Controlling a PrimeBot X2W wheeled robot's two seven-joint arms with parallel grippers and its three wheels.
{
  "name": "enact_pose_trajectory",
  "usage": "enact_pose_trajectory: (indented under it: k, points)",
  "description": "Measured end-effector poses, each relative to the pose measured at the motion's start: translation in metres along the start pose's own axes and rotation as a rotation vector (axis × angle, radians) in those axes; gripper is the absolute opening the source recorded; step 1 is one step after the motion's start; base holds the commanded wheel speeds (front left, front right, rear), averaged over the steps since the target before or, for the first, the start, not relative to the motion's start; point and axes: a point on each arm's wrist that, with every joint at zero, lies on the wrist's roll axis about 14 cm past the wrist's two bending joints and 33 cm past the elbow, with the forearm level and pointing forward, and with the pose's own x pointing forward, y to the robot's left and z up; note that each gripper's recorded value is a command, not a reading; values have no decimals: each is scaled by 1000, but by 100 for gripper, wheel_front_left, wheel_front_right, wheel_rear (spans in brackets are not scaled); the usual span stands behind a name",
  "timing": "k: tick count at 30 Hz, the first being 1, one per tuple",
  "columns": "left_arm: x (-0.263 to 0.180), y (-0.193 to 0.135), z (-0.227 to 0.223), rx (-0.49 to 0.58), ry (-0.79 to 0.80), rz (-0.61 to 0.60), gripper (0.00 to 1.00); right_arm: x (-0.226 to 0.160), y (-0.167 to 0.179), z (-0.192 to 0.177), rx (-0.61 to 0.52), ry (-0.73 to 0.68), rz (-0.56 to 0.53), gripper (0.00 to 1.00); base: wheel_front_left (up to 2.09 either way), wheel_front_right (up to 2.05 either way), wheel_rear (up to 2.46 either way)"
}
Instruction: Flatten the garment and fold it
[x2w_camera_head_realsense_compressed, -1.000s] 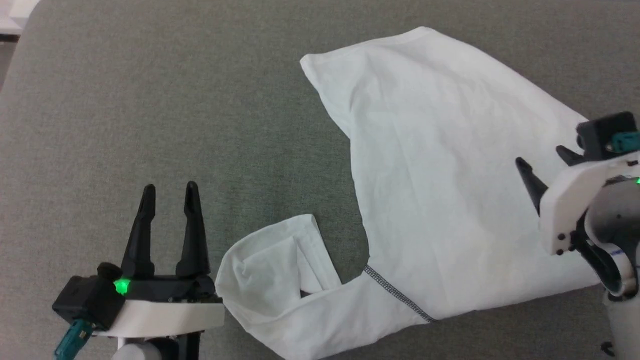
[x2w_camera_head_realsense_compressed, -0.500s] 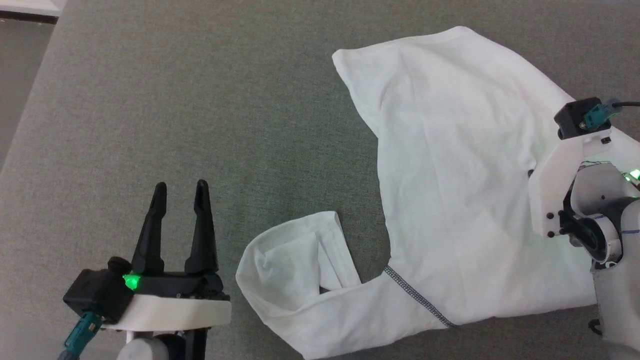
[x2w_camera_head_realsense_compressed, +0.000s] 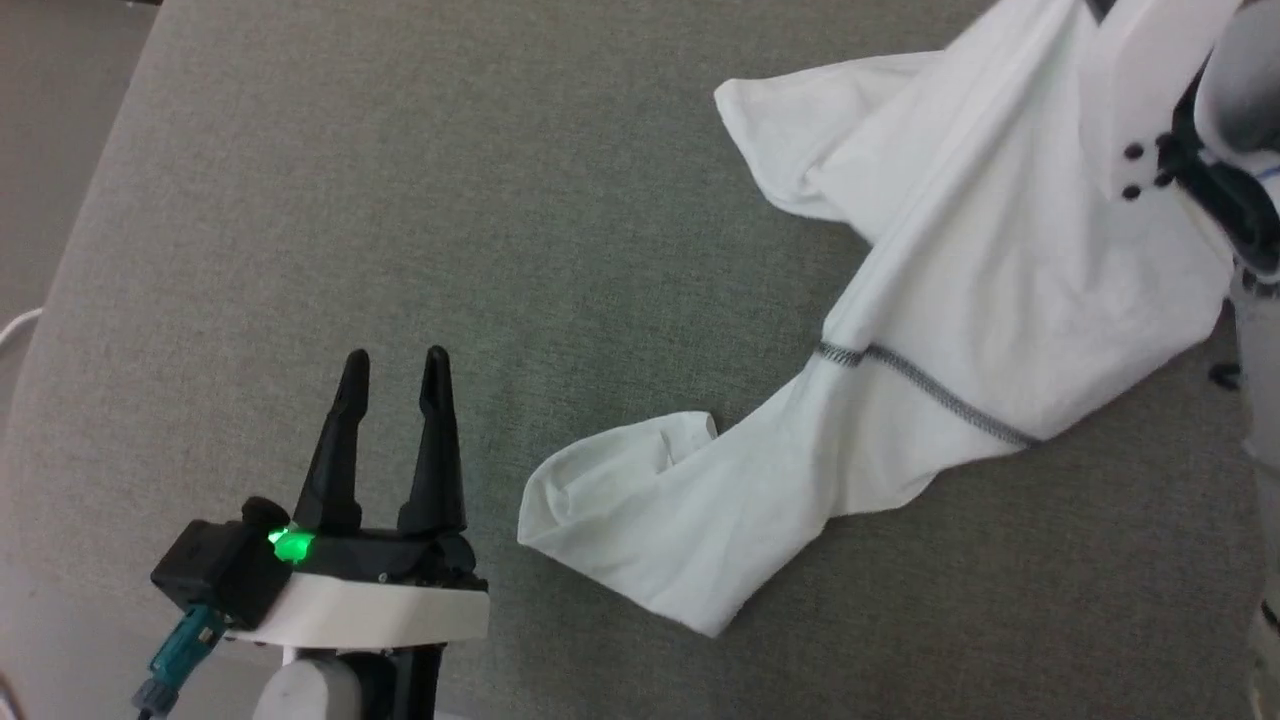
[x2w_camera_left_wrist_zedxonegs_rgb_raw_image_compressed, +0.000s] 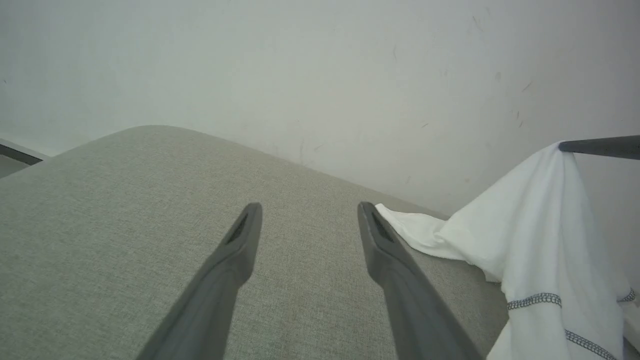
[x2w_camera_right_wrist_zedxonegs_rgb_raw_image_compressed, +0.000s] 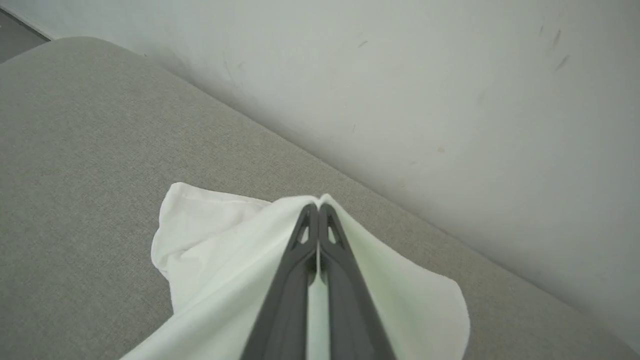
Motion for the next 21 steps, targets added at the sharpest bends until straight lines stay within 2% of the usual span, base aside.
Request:
enact_pose_trajectory:
  k: [4,8,12,13,14,15,18,21]
  points:
    - [8,-1,-7,-16,14,1,100,29,-4,19,-48,-37,-19,0,0,0,0]
    - [16,-2,-12,-22,24,-3,100,66,0,10,-105,-33,-29,0,0,0,0]
    - [21,1,-14,-18,30,3,100,99,18,-8,-132,-34,7,0,0,0,0]
    - [21,2,-15,-16,34,7,100,107,26,-16,-130,-24,24,5,0,0,0]
    - [21,3,-16,-15,39,10,100,114,34,-25,-130,-5,44,57,0,0,0]
    - [21,4,-17,-15,43,15,100,120,43,-35,-130,19,66,100,0,0,0]
    - [21,9,-20,-7,52,31,100,131,60,-58,-131,78,110,100,0,0,0]
    - [21,11,-20,-2,52,39,100,132,64,-57,-127,68,126,100,0,0,0]
